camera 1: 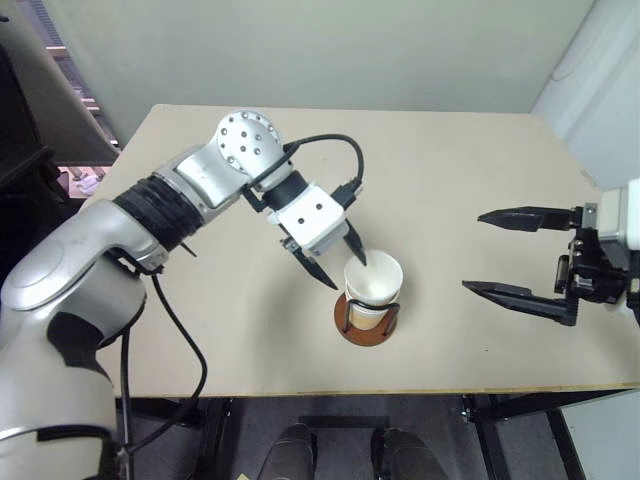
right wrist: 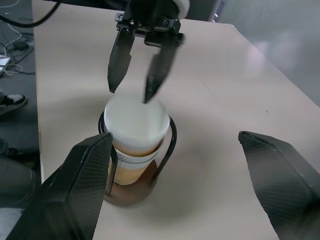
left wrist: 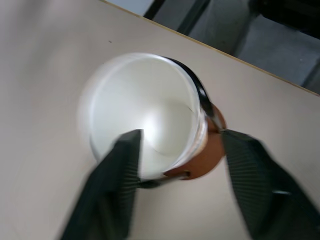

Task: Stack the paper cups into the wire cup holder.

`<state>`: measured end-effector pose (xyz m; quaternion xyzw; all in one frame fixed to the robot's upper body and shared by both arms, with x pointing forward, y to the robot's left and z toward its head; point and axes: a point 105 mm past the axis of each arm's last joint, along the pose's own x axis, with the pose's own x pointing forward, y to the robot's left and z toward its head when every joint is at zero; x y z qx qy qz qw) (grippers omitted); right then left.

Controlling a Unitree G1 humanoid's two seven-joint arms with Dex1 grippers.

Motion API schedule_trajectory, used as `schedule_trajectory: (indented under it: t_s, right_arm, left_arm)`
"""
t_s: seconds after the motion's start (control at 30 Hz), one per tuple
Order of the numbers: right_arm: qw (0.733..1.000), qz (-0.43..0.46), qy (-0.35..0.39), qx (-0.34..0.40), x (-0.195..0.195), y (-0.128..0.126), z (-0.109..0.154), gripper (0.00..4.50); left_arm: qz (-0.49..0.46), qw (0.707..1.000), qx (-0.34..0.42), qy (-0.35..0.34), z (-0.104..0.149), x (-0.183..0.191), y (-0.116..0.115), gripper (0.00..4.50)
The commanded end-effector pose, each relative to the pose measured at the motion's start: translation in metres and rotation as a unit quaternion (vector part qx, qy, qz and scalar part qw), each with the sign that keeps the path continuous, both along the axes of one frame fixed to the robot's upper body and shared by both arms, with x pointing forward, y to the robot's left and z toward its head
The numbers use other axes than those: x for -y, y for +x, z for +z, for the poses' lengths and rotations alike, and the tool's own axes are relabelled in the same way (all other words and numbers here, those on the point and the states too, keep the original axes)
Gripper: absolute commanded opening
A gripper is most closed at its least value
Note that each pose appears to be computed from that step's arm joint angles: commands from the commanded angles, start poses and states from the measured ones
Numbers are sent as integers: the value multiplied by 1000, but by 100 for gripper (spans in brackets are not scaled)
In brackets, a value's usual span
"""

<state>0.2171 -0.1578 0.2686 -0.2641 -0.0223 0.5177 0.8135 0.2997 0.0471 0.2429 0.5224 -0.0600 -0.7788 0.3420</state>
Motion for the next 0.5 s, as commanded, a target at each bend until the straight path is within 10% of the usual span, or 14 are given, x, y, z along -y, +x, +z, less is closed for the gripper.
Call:
schedule_trajectory:
  t_s: [0.03,0.3,0.5]
  right_arm:
    - [1000,19,-1,16,-4,2,6,420]
    - [999,37,8,-38,10,14,-12,420]
    - [994,-47,23,-95,72,28,-28,420]
  left_arm:
    - [10,999,2,-37,18,-3,1,435]
    - [222,960,-121,-119,21,-90,9,443]
    - [433,864,-217,-134,-27,-189,4,443]
